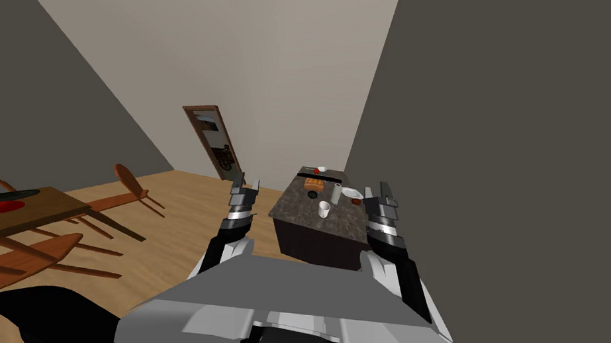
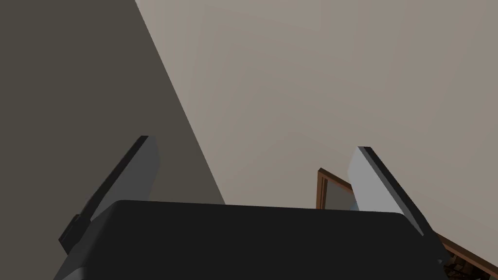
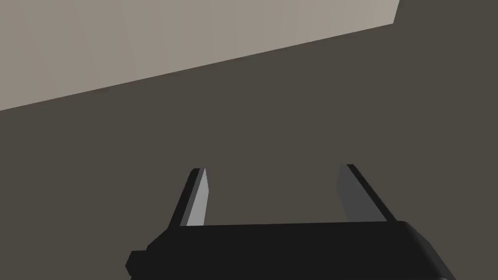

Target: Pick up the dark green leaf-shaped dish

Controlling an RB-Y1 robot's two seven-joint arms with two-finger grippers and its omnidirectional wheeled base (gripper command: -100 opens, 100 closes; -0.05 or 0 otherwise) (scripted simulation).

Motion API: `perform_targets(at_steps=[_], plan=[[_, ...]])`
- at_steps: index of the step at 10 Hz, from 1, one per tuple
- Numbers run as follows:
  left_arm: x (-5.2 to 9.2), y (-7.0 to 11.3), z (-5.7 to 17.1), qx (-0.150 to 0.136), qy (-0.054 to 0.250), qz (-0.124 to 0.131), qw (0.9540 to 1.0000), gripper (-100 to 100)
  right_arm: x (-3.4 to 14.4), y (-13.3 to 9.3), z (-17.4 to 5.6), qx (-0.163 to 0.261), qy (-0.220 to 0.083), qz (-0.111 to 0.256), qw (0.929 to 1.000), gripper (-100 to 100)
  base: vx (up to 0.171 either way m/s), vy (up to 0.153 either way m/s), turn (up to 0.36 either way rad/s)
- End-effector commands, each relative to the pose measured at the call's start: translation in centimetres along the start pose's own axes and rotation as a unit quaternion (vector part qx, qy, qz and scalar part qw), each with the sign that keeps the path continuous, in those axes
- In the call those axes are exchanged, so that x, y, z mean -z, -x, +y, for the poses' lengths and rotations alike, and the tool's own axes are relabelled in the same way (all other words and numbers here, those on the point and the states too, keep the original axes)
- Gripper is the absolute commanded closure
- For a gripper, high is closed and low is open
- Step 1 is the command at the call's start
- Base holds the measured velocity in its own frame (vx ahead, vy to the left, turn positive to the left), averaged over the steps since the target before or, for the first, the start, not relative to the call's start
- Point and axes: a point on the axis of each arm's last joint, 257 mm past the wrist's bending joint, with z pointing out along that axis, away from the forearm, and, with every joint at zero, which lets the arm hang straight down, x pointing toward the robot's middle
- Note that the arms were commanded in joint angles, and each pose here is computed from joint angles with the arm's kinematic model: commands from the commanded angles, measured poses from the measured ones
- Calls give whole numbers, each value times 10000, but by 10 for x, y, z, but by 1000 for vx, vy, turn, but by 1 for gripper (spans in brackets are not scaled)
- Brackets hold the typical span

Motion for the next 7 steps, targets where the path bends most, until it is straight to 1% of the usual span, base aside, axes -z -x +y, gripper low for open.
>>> perform_targets(at_steps=[1,2,3,5,6,7], plan=[[0,0,0,0,0,0,10000,0,-3,-9,-1,94,36,191,9998,-100,-11,31,1],[0,0,0,0,0,0,10000,0,-5,-17,-2,179,65,355,9992,-100,-11,83,1],[0,0,0,1,0,0,10000,0,-7,-27,-5,288,95,548,9980,-100,-11,129,2],[0,0,0,2,0,-1,10000,0,-11,-48,-15,551,146,945,9939,-100,3,176,9],[0,0,0,2,0,-1,10000,0,-10,-49,-15,580,149,999,9932,-100,2,132,1],[0,0,0,1,0,-1,10000,0,-11,-60,-23,754,168,1227,9894,-100,3,121,21]])
